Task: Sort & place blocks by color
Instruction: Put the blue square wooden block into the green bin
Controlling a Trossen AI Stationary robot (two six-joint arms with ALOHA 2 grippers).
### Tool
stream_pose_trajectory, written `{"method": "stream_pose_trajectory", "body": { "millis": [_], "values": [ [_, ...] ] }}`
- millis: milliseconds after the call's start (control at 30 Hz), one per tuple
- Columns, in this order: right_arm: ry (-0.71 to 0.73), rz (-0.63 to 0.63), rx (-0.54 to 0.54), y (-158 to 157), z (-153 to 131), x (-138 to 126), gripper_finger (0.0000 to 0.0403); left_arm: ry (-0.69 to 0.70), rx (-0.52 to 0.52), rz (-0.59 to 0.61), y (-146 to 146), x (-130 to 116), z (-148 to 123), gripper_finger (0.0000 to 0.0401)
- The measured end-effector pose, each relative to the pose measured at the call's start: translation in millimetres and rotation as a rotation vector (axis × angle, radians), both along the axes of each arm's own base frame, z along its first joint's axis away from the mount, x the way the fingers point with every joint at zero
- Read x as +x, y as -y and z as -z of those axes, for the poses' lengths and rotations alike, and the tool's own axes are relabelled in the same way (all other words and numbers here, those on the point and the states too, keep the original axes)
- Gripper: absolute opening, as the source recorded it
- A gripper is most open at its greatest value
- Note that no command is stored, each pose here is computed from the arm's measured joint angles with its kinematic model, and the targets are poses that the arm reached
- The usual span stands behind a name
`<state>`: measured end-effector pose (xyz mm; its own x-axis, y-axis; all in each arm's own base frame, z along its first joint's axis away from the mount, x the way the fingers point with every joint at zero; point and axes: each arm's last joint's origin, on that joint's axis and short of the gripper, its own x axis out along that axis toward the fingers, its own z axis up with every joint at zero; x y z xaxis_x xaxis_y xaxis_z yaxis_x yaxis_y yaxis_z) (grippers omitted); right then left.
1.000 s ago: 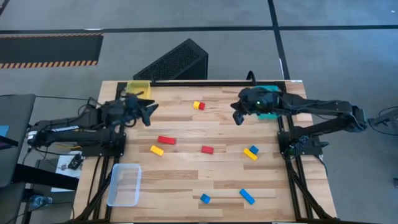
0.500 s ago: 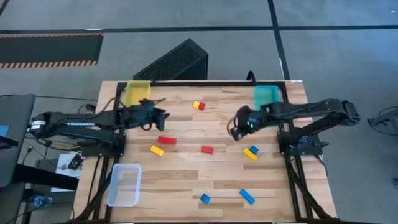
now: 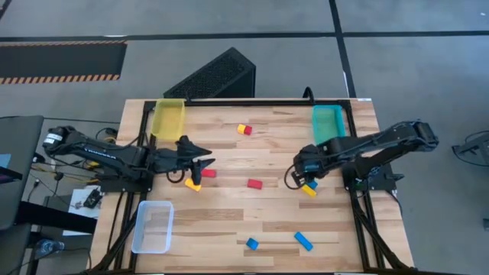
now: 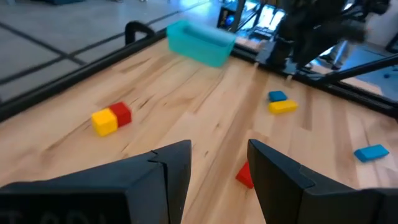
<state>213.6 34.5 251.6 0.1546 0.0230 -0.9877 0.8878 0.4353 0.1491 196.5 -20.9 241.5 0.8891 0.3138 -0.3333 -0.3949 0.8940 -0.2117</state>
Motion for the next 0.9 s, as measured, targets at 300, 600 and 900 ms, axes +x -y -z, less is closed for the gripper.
{"method": "stream_pose_trajectory", "body": {
  "millis": [300, 600, 900],
  "values": [
    [-0.079, -0.345, 0.089, -22.9, 35.8, 32.3, 0.0145, -0.045, 0.093, 0.064, -2.2, 1.2, 1.1, 0.0142],
    [-0.181, -0.590, 0.062, -48.4, 42.1, 7.8, 0.0131, -0.140, 0.265, 0.215, -3.9, 10.5, 9.7, 0.0115],
    [-0.214, -0.247, -0.009, -33.5, 56.3, 6.5, 0.0175, -0.040, 0.224, 0.073, -7.2, 35.2, 16.8, 0.0112]
  ]
}}
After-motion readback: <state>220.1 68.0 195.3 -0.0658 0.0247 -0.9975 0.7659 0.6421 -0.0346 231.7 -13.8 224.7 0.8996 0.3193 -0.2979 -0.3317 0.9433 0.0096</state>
